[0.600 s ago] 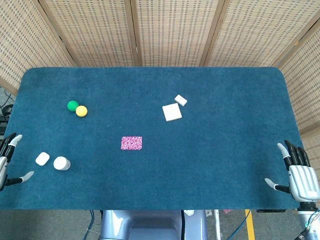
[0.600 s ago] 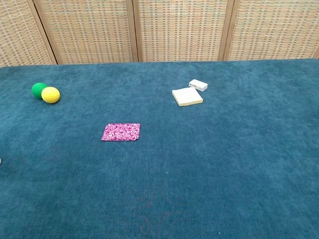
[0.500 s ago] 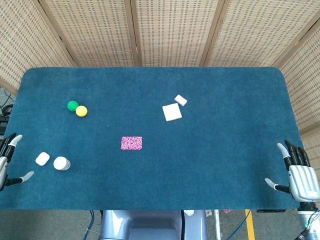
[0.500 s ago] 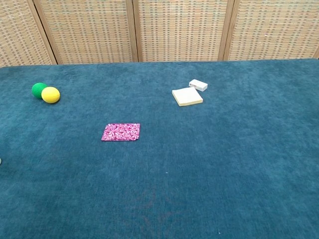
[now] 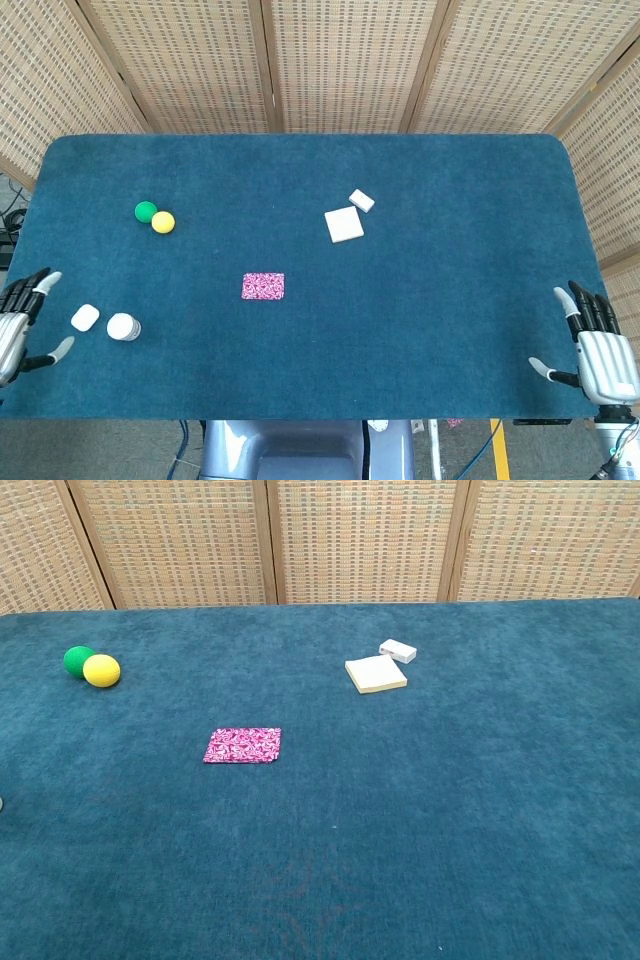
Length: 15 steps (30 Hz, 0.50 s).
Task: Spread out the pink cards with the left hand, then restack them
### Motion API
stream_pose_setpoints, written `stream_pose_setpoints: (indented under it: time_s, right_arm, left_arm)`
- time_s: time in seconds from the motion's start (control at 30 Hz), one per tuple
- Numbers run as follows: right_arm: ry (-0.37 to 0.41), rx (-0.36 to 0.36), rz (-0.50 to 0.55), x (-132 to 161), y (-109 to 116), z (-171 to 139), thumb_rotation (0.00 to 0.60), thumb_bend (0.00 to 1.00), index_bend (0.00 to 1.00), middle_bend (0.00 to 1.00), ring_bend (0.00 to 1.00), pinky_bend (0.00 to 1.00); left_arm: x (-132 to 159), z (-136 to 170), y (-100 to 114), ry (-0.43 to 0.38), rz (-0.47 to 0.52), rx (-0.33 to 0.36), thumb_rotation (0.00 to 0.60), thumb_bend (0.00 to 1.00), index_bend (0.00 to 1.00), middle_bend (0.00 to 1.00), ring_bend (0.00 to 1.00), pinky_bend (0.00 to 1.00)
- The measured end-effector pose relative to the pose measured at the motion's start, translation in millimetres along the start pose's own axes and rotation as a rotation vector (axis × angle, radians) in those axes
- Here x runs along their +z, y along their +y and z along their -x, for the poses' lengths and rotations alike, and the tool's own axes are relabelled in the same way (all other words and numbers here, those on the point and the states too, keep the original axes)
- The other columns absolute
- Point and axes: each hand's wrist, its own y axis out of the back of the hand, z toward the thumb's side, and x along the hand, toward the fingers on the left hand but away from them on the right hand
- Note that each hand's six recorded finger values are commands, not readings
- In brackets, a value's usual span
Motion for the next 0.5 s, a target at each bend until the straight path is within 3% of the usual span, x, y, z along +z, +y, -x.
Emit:
stream_pose_setpoints:
  time_s: [0.07, 0.23, 0.5]
  right_arm:
    - [-0.002, 0.006, 0.006, 0, -1, 0, 0.600, 0.00, 0.00, 0.00, 0.00, 0.00]
    - [0.001, 0.013, 0.015, 0, -1, 2, 0.600, 0.00, 0.00, 0.00, 0.00, 0.00]
    - [0.000, 0.029, 0.036, -2, -3, 2, 0.600, 0.00, 0.00, 0.00, 0.00, 0.00]
  left_arm:
    - [9, -9, -4, -0.049, 0.022, -0.043, 0.600, 1.00, 0.00, 0.00, 0.00, 0.00]
    - [51, -44, -10, -0.213, 0.016, -0.122, 0.600, 1.00, 0.00, 0.00, 0.00, 0.00]
    - [120, -94, -38, -0.358, 0.014, -0.291, 0.600, 1.00, 0.02, 0.00, 0.00, 0.00]
